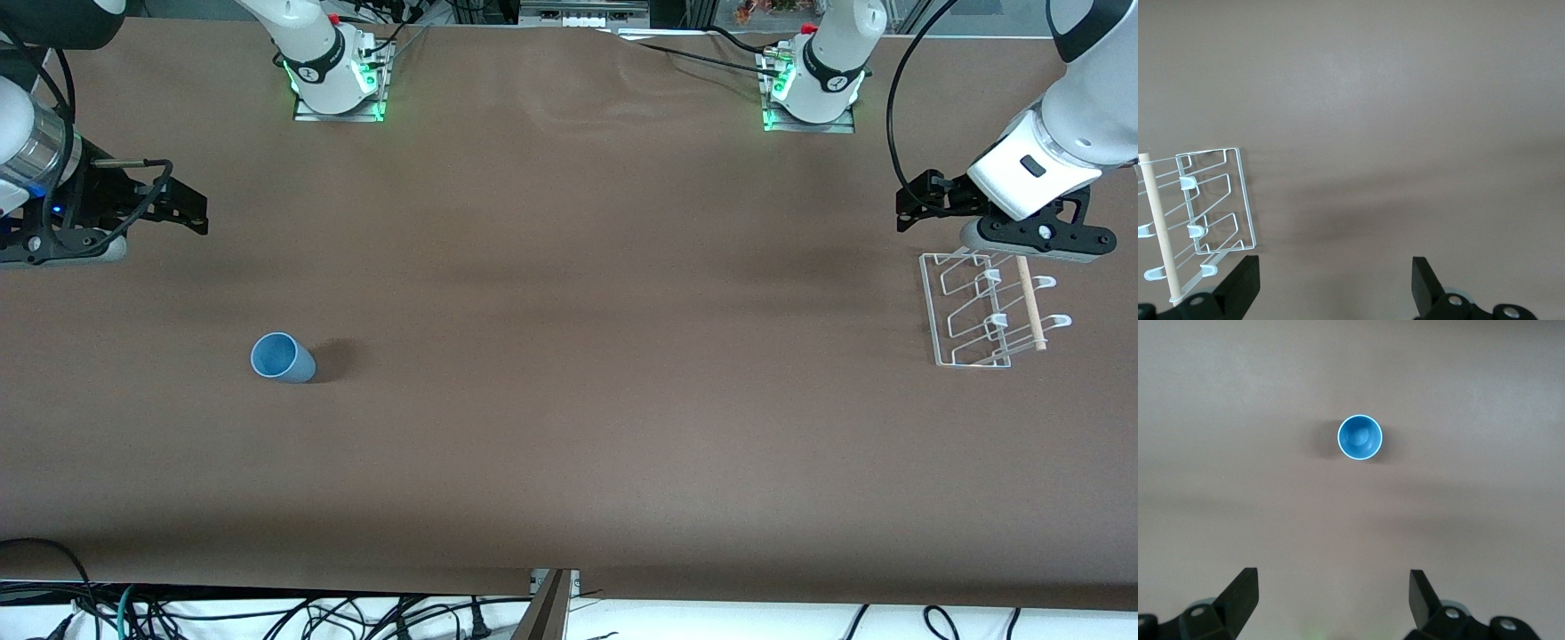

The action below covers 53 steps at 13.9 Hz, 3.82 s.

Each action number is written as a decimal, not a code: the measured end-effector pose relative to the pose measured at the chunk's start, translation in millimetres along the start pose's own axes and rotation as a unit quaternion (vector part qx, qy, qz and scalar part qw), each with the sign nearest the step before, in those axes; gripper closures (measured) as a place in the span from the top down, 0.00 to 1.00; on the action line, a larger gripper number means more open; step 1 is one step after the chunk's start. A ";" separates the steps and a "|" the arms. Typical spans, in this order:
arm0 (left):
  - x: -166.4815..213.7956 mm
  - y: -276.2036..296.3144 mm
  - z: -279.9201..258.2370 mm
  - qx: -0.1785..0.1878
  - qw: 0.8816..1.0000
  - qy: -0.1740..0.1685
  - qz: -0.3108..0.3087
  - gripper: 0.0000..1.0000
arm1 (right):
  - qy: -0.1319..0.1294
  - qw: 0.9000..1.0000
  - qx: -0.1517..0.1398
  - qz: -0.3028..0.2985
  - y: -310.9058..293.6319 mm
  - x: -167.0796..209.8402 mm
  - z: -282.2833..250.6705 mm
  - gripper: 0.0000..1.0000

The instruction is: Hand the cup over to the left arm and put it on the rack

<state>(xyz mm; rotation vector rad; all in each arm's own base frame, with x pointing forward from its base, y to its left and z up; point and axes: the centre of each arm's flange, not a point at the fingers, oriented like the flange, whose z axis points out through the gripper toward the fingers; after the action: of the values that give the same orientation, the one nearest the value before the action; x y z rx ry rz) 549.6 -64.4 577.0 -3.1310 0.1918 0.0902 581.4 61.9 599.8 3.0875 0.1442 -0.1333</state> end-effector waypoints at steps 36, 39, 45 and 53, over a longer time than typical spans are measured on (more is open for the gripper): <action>0.0 -1.2 -0.1 0.000 1.000 0.000 -0.001 1.00 | -0.035 0.999 -0.011 0.026 51.1 99.5 222.1 1.00; -0.1 -1.1 0.2 0.000 1.000 -0.001 -0.001 1.00 | -0.031 0.999 -0.009 0.021 48.2 107.0 269.7 1.00; 5.4 -1.5 12.1 -0.001 1.000 -0.013 -0.001 1.00 | -0.022 1.000 -0.005 0.009 61.0 108.8 310.7 1.00; 10.8 -3.2 23.1 -0.003 1.000 -0.022 -0.002 1.00 | -0.032 0.999 -0.002 0.005 65.3 108.6 345.2 0.86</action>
<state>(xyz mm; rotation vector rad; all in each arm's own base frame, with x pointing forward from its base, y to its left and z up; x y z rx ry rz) 559.4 -62.4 553.3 -3.1314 0.1849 0.1601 666.4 -11.0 249.5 3.0749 0.1264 -0.2318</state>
